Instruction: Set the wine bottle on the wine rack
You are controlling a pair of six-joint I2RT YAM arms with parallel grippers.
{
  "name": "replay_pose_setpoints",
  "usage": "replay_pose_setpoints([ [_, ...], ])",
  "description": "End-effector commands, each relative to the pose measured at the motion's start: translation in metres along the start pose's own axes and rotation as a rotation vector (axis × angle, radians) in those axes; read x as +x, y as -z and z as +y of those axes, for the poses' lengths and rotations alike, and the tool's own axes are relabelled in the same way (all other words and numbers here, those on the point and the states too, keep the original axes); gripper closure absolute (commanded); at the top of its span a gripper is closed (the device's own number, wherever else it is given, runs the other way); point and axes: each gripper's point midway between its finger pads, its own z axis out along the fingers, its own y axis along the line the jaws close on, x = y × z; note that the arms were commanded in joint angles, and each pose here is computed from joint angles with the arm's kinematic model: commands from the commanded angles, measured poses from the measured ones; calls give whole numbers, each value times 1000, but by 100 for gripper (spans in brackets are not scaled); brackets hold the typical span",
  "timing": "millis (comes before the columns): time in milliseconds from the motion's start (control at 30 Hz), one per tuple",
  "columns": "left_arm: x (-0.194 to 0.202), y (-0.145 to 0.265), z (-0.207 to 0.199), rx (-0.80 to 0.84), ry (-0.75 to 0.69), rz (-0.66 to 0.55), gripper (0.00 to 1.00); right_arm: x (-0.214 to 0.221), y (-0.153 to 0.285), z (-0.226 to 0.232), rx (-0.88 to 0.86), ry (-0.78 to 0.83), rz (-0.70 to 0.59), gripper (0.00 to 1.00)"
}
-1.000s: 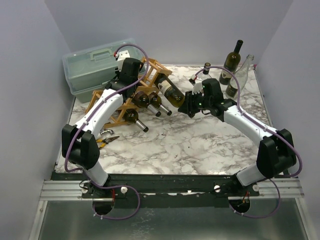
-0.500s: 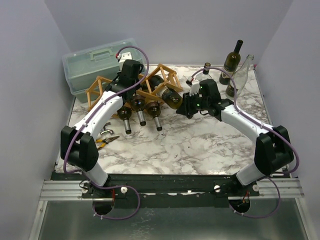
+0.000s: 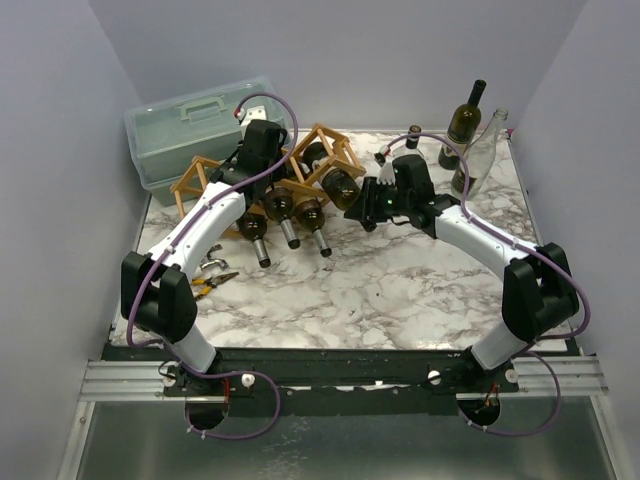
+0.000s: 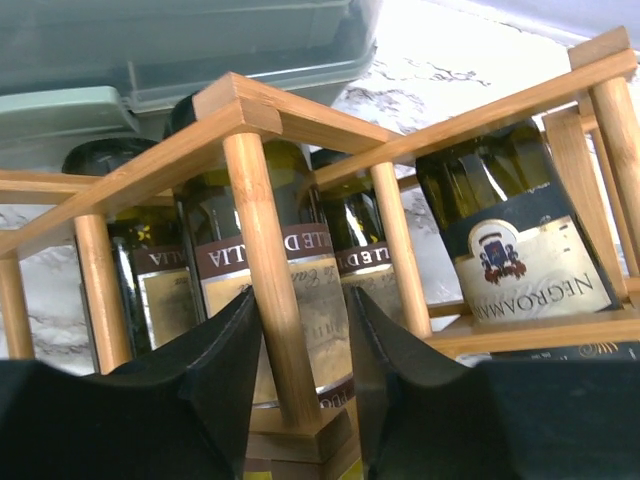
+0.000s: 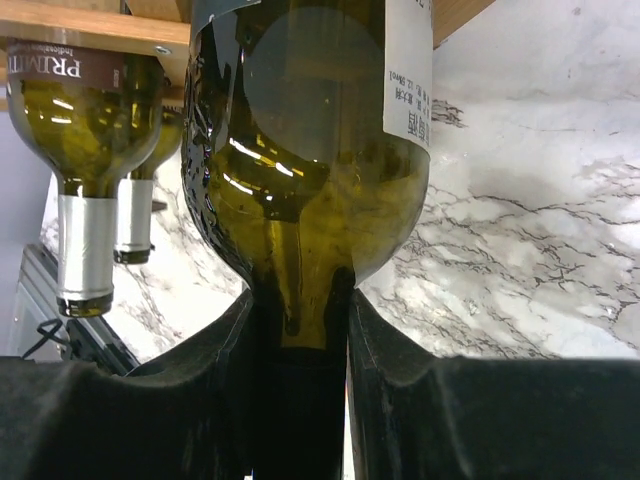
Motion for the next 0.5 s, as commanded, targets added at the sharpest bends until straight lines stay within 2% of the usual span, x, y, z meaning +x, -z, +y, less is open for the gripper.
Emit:
replay_pose_setpoints([
  [0,0,10,-19,89,45,25,56,-69,9,20,-41,38,-255,100],
  [167,1,13,-27,129,69,42,48,-78,-4,25,-90,45,-278,100],
  [300,3,15,-32,156,70,56,47,-83,-10,31,-138,96,-294,100],
  [467,-1,21,-36,181,75,51,41,-88,-21,31,-144,125,-272,100],
])
